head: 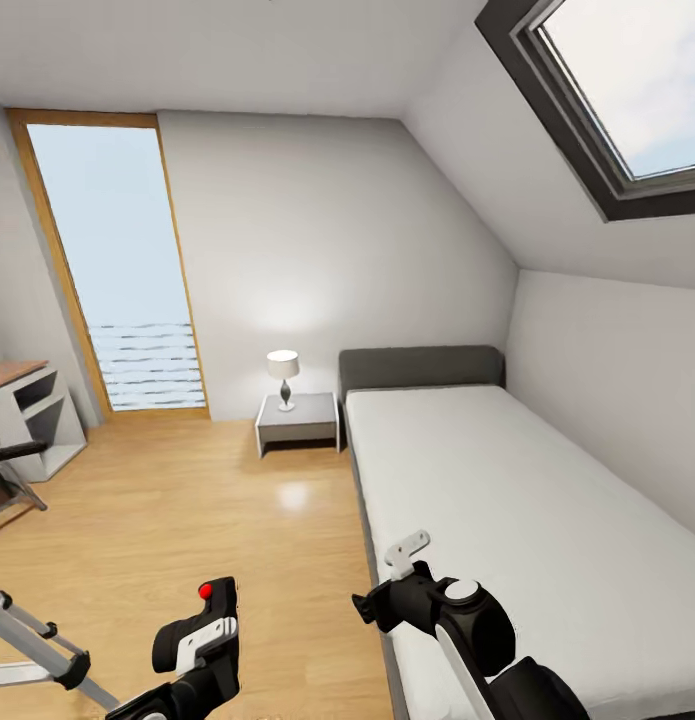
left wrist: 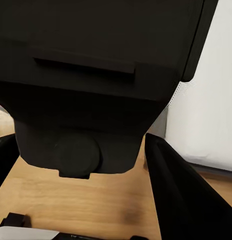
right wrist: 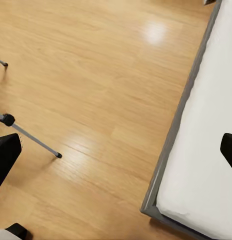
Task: Attach the digital camera to the camera tripod in the bedroom.
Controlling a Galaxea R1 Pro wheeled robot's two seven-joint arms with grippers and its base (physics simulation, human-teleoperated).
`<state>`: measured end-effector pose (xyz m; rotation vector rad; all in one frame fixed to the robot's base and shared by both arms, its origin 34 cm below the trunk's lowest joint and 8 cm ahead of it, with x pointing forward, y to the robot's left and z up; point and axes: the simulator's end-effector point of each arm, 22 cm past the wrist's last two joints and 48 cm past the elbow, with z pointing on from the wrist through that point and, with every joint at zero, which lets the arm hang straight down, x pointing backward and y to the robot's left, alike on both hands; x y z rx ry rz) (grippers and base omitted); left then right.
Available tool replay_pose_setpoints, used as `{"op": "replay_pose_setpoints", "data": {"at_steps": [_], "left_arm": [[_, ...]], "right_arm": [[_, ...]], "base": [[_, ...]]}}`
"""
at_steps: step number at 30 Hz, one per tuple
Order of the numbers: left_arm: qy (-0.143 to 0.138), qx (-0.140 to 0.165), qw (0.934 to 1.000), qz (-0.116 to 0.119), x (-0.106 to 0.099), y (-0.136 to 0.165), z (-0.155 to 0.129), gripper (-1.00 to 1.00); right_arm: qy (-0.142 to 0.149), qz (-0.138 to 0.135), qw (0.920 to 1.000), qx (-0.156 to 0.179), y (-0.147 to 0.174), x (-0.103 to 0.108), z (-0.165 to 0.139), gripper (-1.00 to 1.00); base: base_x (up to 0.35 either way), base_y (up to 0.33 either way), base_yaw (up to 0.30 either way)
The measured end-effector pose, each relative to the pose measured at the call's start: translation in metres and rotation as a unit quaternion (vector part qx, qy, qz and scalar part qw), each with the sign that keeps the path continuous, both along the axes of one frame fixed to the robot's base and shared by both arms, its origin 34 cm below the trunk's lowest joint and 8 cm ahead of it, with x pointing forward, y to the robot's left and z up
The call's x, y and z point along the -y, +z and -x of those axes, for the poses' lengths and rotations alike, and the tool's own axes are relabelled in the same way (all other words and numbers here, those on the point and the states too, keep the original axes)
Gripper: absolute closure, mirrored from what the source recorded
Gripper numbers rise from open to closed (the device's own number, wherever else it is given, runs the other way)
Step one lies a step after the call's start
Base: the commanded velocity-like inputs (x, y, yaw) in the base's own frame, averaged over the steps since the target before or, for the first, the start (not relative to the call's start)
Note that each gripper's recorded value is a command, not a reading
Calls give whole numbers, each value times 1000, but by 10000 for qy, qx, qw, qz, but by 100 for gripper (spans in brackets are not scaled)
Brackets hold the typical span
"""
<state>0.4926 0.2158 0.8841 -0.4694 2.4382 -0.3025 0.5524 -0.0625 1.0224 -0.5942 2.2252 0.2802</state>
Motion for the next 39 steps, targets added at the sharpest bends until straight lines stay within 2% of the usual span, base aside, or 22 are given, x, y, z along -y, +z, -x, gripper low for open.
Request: {"op": "replay_pose_setpoints", "data": {"at_steps": [39], "left_arm": [[9,-36,10000,-17,-2,-3,1,100]], "right_arm": [[-5,-2,10000,4,0,0,0,-100]], "base": [[0,0,284]]}}
